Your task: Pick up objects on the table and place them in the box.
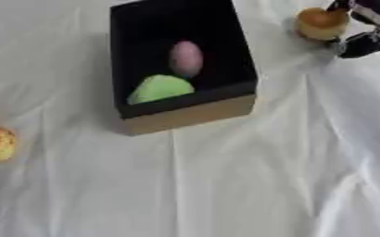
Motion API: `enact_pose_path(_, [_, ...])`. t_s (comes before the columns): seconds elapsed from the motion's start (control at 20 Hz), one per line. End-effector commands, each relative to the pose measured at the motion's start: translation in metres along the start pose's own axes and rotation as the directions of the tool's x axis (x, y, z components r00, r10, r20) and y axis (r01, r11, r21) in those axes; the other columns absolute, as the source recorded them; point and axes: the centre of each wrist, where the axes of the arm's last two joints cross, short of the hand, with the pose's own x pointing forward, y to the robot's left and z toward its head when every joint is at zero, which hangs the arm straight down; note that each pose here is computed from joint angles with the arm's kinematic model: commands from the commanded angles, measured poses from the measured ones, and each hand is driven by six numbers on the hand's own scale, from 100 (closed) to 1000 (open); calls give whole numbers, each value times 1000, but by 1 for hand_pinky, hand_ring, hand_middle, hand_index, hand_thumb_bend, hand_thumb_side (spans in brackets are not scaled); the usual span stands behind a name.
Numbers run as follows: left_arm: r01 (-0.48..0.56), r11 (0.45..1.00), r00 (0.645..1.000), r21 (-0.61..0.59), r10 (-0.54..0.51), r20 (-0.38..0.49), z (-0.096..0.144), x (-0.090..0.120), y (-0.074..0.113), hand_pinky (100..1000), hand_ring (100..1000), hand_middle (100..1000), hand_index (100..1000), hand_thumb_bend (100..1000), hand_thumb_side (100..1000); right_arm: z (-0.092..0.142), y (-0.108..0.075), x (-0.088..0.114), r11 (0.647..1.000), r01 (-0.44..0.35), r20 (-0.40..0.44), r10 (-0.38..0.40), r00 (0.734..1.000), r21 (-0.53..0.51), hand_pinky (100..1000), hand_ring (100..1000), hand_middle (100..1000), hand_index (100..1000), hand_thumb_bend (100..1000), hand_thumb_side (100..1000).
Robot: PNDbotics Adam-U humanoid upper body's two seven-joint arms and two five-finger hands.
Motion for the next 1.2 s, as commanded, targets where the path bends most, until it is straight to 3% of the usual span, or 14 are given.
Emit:
enact_pose_path(0.05, [16,1000,1000,14,-16,26,-4,3,7,675,820,786,808,883,613,11,-24,-1,999,-2,1,2,1000,-45,799,814,718,745,100,110])
enact_pose_path(0.45, [35,999,999,10,-35,25,-2,1,8,675,820,786,809,880,619,36,-57,20,993,38,68,-31,997,-111,797,811,710,742,100,100])
enact_pose_path(0.75, [37,999,999,9,-37,27,-2,2,7,675,820,786,809,882,621,45,-78,49,986,70,156,-46,987,-152,792,803,703,740,100,100])
enact_pose_path(1.0, [29,1000,999,9,-29,34,-3,3,6,676,820,787,809,882,623,36,-86,93,987,91,292,-49,955,-133,789,799,702,741,100,100])
enact_pose_path(1.2, [13,1000,999,11,-13,50,-6,7,4,676,821,787,809,883,624,22,-84,135,994,69,405,-28,914,-86,788,799,707,743,100,100])
